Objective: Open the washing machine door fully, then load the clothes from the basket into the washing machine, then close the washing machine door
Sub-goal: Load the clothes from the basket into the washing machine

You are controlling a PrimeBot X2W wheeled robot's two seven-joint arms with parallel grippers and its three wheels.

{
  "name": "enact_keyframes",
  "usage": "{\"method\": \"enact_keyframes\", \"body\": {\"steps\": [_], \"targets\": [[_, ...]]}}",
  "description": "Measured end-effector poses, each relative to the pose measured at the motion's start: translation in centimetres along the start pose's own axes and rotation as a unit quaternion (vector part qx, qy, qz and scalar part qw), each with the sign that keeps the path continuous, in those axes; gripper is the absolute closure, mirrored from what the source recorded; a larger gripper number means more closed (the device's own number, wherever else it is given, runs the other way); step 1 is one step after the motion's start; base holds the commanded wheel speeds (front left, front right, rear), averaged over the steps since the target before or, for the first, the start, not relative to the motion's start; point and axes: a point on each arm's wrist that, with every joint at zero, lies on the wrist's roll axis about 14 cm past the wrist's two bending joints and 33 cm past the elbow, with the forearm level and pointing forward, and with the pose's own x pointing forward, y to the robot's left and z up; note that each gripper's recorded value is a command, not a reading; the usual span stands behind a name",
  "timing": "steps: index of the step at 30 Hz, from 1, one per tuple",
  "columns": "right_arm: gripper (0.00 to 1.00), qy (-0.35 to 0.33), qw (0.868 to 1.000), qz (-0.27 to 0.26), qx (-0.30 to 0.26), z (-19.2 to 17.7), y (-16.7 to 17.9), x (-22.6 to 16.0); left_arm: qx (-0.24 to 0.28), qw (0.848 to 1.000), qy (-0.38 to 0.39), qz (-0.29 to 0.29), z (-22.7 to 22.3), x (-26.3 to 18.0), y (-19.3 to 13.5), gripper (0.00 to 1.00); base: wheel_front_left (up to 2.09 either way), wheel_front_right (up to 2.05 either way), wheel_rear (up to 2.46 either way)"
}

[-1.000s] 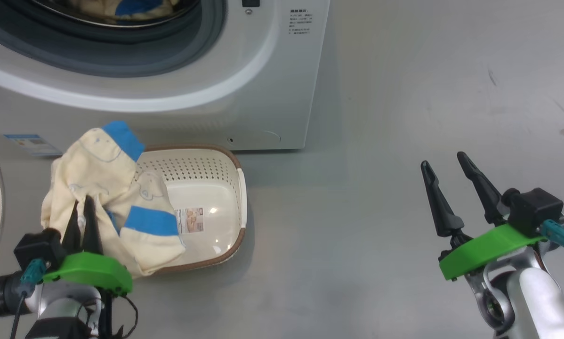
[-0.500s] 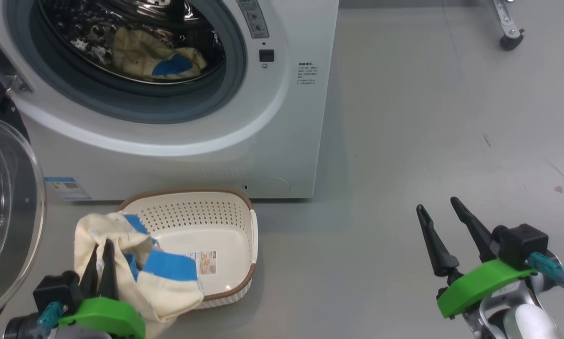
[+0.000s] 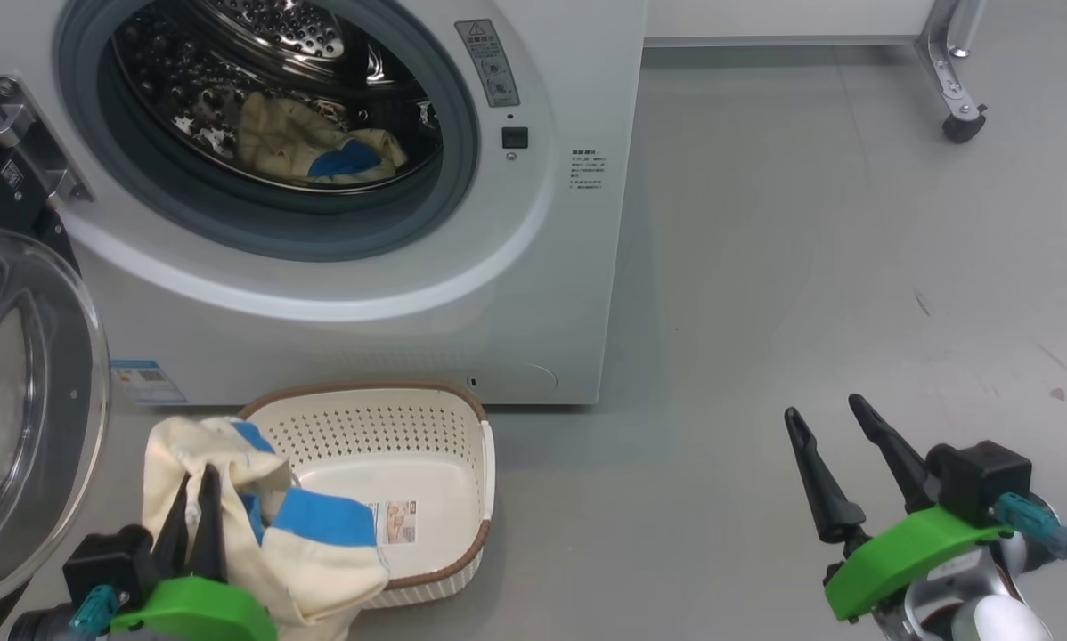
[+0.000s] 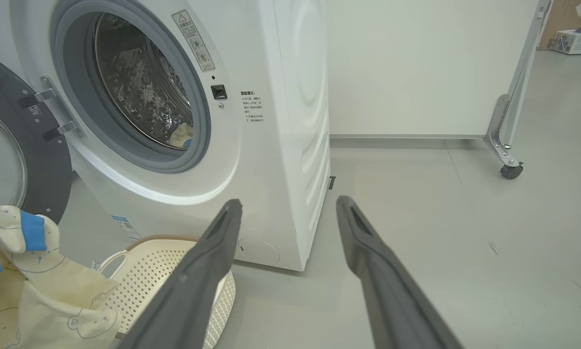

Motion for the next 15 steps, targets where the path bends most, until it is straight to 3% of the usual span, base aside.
{"method": "enact_keyframes", "body": {"steps": [15], "targets": [[0.0,0.01,1.0,0.002,0.007,-0.57,0.38,-0.12,0.0,1.0,0.003,0.001,-0.21,-0.07,-0.13,1.0,0.0,0.0,0.0]]}}
